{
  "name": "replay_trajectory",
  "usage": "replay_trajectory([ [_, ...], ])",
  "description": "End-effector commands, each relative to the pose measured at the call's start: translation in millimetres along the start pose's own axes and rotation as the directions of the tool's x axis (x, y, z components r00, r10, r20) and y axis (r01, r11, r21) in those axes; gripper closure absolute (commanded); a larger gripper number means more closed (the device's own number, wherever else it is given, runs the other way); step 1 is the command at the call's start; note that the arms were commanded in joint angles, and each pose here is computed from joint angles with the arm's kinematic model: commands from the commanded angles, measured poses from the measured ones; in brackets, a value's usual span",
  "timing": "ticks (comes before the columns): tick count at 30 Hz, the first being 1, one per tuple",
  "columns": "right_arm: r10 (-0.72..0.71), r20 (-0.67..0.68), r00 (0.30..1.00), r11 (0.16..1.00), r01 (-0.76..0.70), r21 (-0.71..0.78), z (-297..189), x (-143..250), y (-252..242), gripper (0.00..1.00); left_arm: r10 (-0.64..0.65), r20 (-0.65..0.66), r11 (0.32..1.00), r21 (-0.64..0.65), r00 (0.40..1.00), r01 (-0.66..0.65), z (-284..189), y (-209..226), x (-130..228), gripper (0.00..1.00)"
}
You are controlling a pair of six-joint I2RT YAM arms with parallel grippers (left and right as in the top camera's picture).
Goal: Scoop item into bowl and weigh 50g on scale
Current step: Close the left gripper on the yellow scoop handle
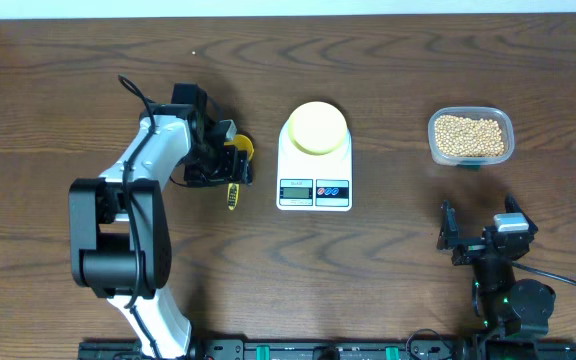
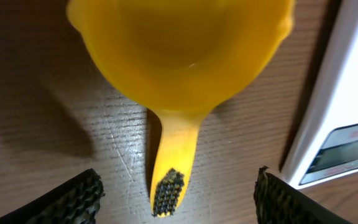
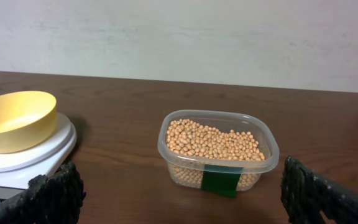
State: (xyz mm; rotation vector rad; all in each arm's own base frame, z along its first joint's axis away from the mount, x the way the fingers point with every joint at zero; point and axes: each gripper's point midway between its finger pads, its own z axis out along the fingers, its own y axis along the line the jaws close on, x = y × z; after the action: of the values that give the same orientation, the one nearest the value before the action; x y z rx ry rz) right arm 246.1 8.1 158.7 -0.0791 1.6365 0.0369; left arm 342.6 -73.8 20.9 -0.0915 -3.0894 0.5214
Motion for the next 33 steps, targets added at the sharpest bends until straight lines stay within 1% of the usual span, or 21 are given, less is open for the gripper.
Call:
replay_trajectory([
  [1, 0.009, 0.001, 1.0, 1.0, -0.009, 0.001, 0, 0, 0, 0.01, 0.004, -0.05, 1.0, 0.012, 0.999, -0.004, 15, 4, 9, 0.22],
  [3, 0.009, 0.001, 1.0, 1.0, -0.009, 0.001, 0, 0, 0, 0.01, 0.005, -0.067, 1.0, 0.013, 0.998, -0.004, 20, 5, 11, 0.28],
  [6, 0.009, 0.001, 1.0, 1.0, -0.009, 0.001, 0, 0, 0, 0.01, -0.002, -0.089, 1.0, 0.013, 0.996, 0.004, 27, 8, 14, 0.33],
  [10, 0.009, 0.001, 1.0, 1.0, -0.009, 0.001, 0, 0, 0, 0.01, -0.009, -0.107, 1.0, 0.013, 0.994, 0.01, 35, 10, 15, 0.35],
  [15, 0.009, 0.001, 1.0, 1.0, -0.009, 0.001, 0, 0, 0, 0.01, 0.0, -0.102, 0.999, 0.033, 0.995, 0.003, 42, 10, 12, 0.4],
  [20, 0.009, 0.001, 1.0, 1.0, -0.009, 0.001, 0, 0, 0, 0.01, 0.003, -0.093, 0.999, 0.033, 0.996, 0.0, 43, 10, 10, 0.41],
  [23, 0.009, 0.001, 1.0, 1.0, -0.009, 0.001, 0, 0, 0, 0.01, 0.006, -0.084, 0.999, 0.033, 0.996, -0.003, 44, 10, 7, 0.46],
  [26, 0.009, 0.001, 1.0, 1.0, -0.009, 0.001, 0, 0, 0, 0.01, 0.006, -0.084, 0.999, 0.033, 0.996, -0.003, 44, 10, 7, 0.53],
  [31, 0.009, 0.001, 1.0, 1.0, -0.009, 0.001, 0, 0, 0, 0.01, 0.006, -0.084, 0.999, 0.032, 0.996, -0.003, 44, 10, 7, 0.54],
  [33, 0.009, 0.001, 1.0, 1.0, -0.009, 0.001, 0, 0, 0, 0.01, 0.006, -0.085, 0.999, 0.032, 0.996, -0.003, 44, 10, 8, 0.56],
])
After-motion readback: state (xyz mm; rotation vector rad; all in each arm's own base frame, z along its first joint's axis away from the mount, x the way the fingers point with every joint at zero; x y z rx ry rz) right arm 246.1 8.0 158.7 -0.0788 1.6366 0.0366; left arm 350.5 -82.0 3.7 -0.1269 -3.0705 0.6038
